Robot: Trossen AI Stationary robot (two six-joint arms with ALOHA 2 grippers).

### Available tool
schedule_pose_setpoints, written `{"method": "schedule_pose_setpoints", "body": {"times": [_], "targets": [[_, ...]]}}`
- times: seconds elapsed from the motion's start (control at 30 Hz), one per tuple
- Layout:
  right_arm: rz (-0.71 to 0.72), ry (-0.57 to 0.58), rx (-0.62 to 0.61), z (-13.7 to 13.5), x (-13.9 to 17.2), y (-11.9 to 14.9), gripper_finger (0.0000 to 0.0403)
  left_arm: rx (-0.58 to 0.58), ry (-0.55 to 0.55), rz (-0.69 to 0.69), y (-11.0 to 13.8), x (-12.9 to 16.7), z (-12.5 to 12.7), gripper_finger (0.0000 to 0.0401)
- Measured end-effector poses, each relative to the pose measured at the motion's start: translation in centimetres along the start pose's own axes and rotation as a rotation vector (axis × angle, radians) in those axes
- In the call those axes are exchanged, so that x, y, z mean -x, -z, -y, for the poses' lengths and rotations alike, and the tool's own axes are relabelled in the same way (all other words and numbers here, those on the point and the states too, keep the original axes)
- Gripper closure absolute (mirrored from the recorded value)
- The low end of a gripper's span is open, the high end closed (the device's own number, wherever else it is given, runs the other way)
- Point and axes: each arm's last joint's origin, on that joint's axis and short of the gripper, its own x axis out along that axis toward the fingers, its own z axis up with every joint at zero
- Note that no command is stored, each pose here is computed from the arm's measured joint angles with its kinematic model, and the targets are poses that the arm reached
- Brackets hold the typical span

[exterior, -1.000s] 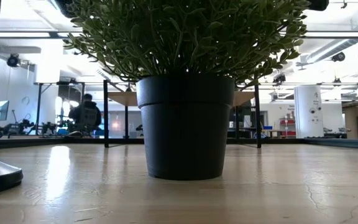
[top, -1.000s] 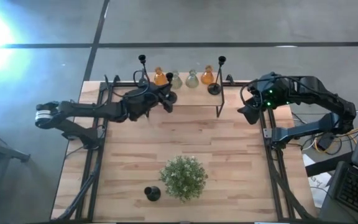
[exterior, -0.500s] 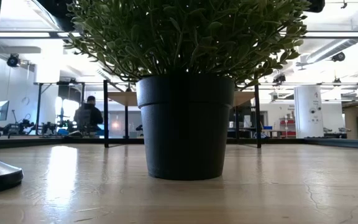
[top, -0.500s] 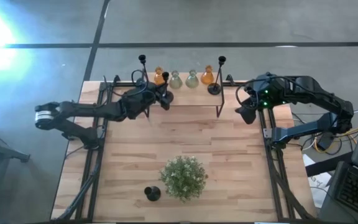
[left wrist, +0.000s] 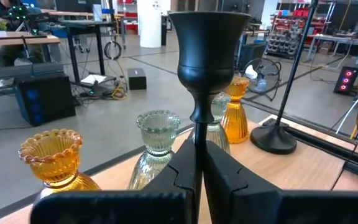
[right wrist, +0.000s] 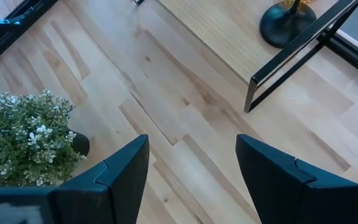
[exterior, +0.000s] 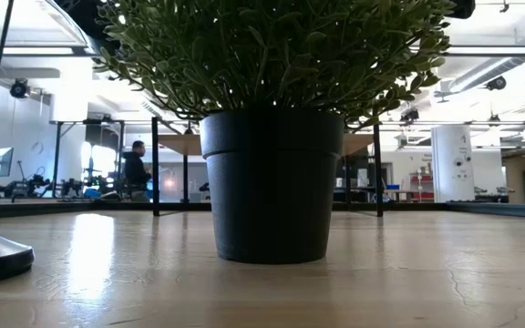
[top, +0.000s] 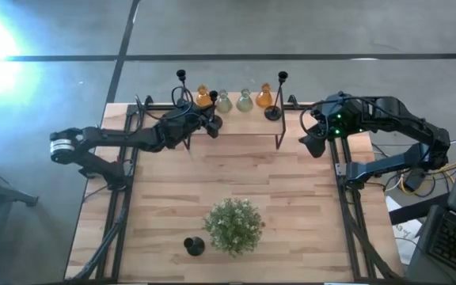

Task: Pick & Place candle stick holders
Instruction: Put the black candle holder on the shelf

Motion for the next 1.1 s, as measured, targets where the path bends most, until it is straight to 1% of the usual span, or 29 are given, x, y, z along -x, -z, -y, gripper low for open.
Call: {"method": "schedule_pose_setpoints", "body": {"times": [0.3, 0.5, 0.63, 0.9, 1.1], "targets": [[0.000, 0.000, 0.001, 0.0, 0.0, 0.0, 0.0163, 0.007, -0.014, -0.011, 0.4, -0.1, -0.5, 0.0387], [0.000, 0.000, 0.004, 0.0, 0.0, 0.0, 0.0168, 0.033, -0.002, -0.009, 0.8, 0.0, -0.7, 0.0387], [0.001, 0.000, 0.005, 0.0, 0.0, 0.0, 0.0172, 0.071, 0.008, -0.005, 1.0, 0.1, -0.8, 0.0387], [0.001, -0.001, 0.005, 0.0, 0.0, 0.0, 0.0167, 0.087, 0.025, -0.013, 1.1, 0.1, -0.7, 0.0387], [0.001, -0.001, 0.005, 0.0, 0.0, 0.0, 0.0173, 0.095, 0.046, -0.020, 1.1, 0.1, -0.7, 0.0387]]}}
